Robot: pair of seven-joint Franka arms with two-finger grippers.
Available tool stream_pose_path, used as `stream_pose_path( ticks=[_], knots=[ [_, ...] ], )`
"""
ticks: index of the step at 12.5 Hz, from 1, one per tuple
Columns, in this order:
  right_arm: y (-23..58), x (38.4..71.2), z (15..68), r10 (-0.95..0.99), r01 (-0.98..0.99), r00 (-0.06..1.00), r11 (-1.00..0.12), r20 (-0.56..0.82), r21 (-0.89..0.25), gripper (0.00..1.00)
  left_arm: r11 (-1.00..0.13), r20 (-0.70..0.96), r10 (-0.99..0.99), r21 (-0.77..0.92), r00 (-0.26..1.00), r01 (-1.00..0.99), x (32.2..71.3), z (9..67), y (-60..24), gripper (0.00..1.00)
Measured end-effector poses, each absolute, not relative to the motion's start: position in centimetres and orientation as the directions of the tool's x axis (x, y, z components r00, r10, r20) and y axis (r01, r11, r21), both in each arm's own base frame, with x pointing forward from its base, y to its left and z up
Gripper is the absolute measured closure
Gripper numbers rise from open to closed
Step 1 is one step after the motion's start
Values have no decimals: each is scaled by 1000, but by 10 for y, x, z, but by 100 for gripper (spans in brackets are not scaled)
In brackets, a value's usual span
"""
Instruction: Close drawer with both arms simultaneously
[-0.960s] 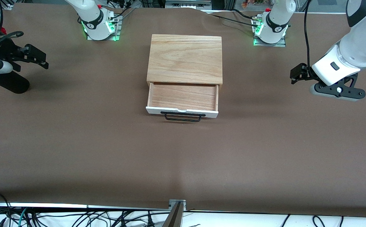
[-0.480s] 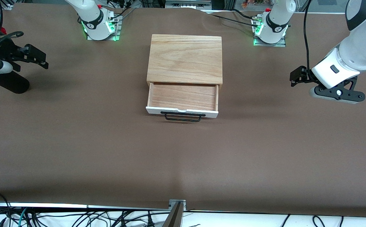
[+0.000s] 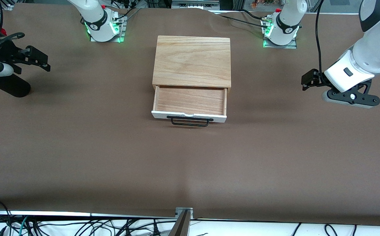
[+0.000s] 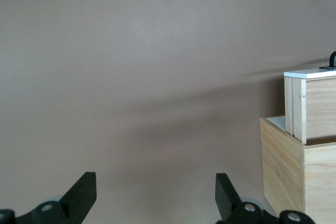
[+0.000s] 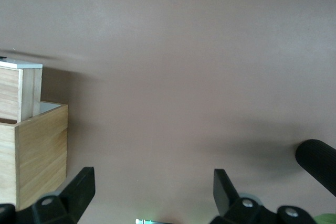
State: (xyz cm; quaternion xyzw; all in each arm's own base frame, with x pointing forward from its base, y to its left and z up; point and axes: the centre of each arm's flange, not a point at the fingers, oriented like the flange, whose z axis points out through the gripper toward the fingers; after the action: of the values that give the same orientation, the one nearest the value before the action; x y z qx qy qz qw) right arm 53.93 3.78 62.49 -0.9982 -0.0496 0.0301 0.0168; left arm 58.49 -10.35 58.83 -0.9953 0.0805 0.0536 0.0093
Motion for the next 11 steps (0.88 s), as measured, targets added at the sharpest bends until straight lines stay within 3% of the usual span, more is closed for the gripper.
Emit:
stream_pose_path(
  ticks=[11],
  knots=[
    [40, 537, 622, 104, 101, 991, -994, -79, -38, 0, -985, -108, -169, -9, 980, -171, 584, 588, -109, 0]
  ],
)
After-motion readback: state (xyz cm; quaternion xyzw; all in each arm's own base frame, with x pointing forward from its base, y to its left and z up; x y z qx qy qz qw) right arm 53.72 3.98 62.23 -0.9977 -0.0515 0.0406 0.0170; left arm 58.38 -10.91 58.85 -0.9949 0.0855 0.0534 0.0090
